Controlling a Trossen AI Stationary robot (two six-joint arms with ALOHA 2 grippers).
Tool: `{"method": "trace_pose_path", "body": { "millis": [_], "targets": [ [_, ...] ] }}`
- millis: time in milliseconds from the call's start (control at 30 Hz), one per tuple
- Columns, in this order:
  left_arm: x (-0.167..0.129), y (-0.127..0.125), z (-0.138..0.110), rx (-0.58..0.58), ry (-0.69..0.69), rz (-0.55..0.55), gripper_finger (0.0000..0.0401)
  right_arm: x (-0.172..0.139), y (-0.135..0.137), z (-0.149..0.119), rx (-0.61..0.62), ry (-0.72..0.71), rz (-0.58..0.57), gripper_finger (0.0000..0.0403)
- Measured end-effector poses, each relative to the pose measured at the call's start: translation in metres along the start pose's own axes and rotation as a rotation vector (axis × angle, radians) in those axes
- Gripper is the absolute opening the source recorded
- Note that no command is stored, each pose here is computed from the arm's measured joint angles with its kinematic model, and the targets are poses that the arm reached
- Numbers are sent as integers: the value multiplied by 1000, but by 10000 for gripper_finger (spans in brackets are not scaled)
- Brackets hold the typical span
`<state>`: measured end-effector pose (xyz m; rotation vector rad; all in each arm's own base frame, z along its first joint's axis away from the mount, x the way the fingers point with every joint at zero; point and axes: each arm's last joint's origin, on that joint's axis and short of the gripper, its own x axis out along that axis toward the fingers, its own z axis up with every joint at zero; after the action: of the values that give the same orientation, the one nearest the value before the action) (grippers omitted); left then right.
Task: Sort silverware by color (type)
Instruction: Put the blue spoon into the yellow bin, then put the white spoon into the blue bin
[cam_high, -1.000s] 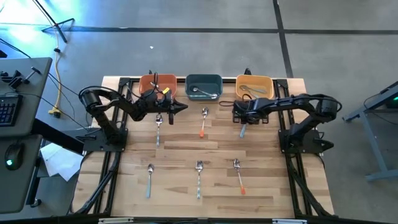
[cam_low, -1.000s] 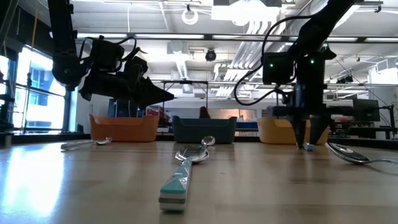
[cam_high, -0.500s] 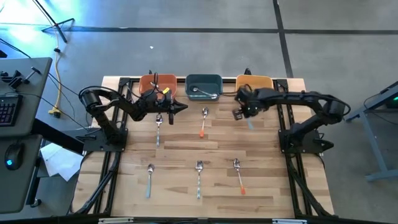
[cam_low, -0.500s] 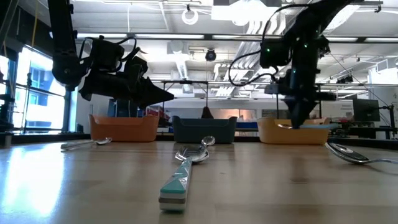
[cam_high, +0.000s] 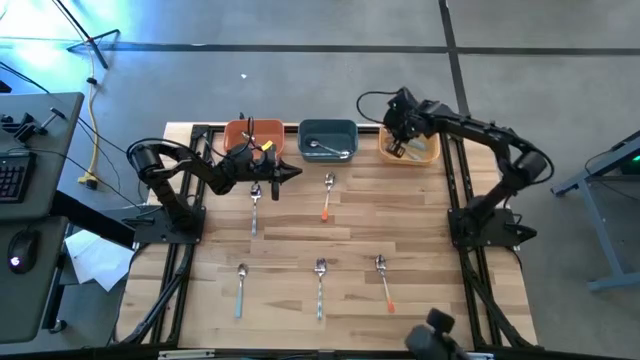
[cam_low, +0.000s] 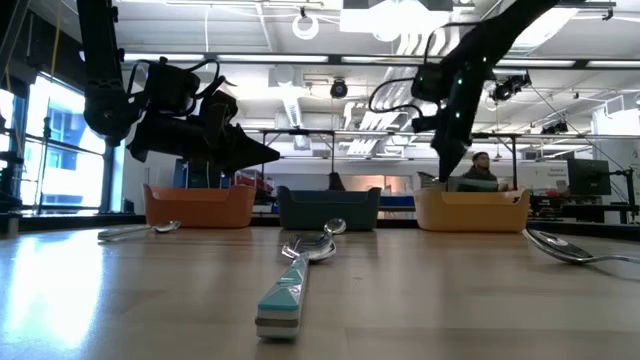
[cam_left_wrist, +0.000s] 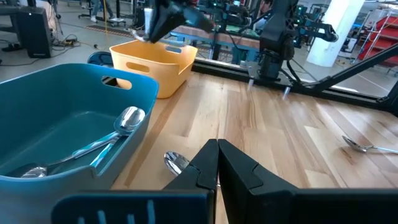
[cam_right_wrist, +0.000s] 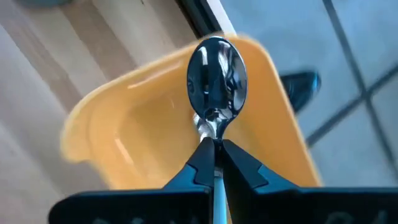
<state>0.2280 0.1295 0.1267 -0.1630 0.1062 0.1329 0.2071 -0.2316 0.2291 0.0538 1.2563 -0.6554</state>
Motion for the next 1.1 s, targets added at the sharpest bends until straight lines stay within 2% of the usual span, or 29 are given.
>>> {"method": "trace_pose_path", "body": {
  "millis": [133, 333, 433, 567, 767, 833, 933, 1033, 1100],
  "targets": [
    [0, 0, 0, 0, 0, 0, 3, 24, -9, -3, -71, 47, 21, 4],
    [0, 0, 0, 1, -2, 0, 3, 49, -16, -17, -66, 169, 83, 4],
    [1, 0, 1, 3, -5, 0, 3, 50, -17, -18, -45, 177, 82, 13],
    [1, 0, 1, 9, -6, 1, 3, 49, -18, -18, -36, 196, 62, 50],
    [3, 1, 3, -12, -12, 3, 3, 29, -23, -7, 2, 273, 21, 101],
    [3, 1, 4, -11, -15, 3, 3, 18, -23, 1, 33, 275, 27, 97],
    [6, 2, 7, -31, -25, -15, 3, 4, -18, 10, 71, 226, 57, 67],
    [10, 1, 12, -56, -30, -74, 3, 1, -8, 9, 100, 94, 122, 19],
    [15, 0, 13, -67, -10, -91, 3, 4, 1, 2, 122, 13, 157, 6]
  ]
}}
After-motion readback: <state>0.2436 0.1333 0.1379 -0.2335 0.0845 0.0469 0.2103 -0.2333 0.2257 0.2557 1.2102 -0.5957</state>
